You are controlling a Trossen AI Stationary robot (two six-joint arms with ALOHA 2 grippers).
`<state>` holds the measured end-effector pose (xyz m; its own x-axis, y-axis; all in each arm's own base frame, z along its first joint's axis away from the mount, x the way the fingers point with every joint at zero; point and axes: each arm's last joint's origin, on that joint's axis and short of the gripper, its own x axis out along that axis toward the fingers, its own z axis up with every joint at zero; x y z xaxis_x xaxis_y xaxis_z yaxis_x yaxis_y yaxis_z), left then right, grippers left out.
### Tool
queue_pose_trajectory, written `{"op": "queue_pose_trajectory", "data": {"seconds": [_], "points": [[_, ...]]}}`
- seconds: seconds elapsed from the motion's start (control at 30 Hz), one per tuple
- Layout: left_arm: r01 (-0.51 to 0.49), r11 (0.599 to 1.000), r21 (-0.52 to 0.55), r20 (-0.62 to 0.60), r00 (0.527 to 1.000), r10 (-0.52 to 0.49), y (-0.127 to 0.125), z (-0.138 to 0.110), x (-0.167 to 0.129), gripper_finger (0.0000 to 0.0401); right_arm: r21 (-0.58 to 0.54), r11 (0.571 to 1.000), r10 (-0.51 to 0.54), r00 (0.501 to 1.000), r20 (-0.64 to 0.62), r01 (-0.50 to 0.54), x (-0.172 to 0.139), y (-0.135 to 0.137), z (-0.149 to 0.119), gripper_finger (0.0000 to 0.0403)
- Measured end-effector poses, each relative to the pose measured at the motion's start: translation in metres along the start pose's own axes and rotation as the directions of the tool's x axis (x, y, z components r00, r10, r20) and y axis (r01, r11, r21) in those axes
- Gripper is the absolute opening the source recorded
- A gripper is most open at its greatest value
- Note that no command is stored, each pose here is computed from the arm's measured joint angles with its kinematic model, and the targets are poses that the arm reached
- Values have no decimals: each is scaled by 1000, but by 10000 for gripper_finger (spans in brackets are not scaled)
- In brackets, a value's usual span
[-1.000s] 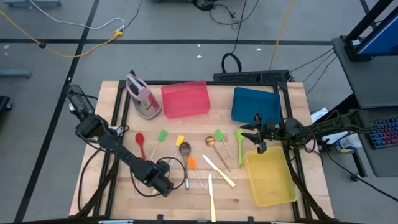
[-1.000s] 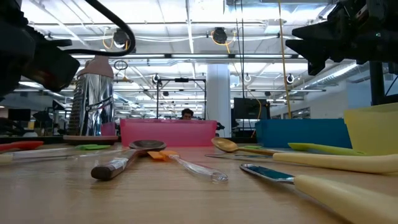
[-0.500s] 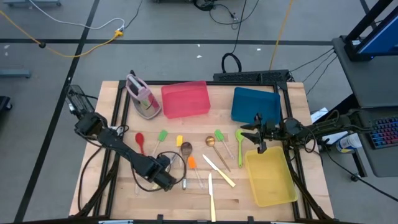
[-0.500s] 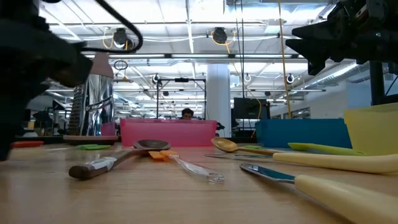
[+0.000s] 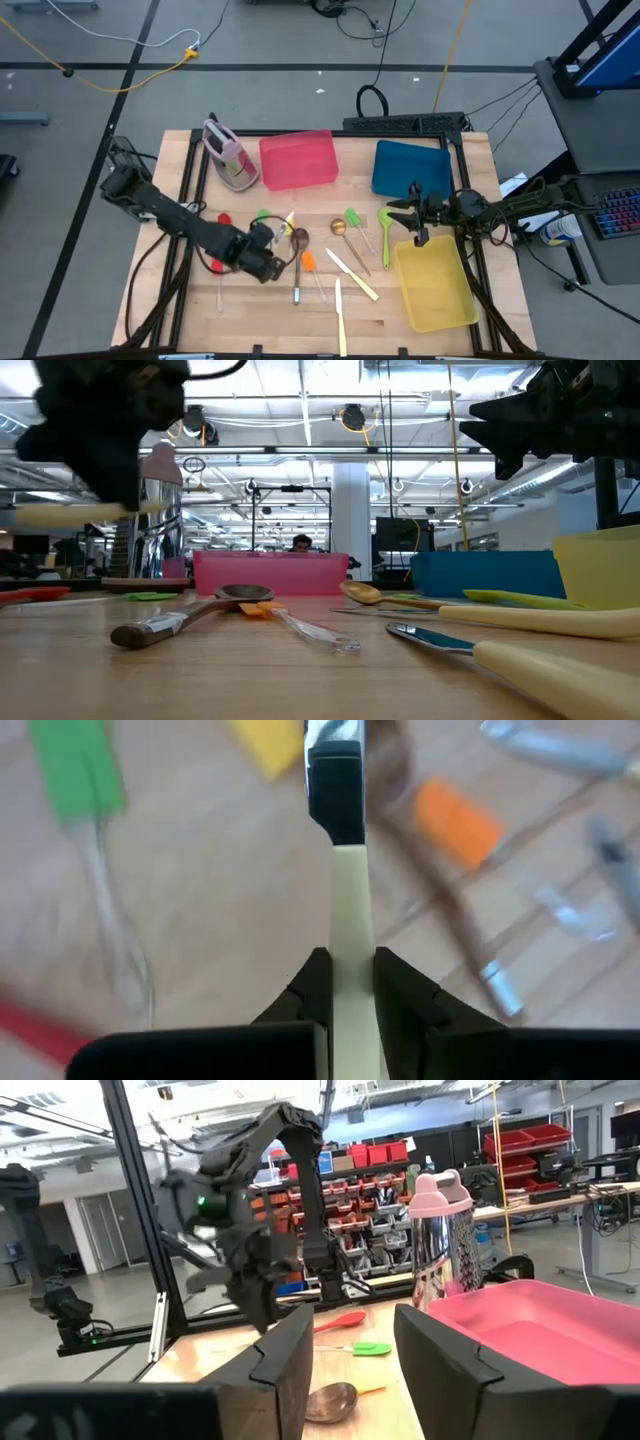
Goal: Pick & Place Kitchen Items
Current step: Put the yellow knife into the pink bin
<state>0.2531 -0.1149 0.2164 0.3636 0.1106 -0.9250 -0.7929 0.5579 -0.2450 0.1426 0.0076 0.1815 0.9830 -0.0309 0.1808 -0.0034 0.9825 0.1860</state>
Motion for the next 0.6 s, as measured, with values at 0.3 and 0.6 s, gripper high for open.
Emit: {"op": "queue_pose_trajectory", "data": {"seconds": [0.3, 0.6], "points": [[-34, 986, 163, 80, 997, 21, 6, 45, 1, 36, 1, 1000, 1, 1000, 6, -1, 0, 0, 1, 133], [-82, 931, 356, 244, 970, -8, -2, 110, -29, 36, -5, 1000, -3, 1000, 7, 3, 0, 0, 1, 130]]}}
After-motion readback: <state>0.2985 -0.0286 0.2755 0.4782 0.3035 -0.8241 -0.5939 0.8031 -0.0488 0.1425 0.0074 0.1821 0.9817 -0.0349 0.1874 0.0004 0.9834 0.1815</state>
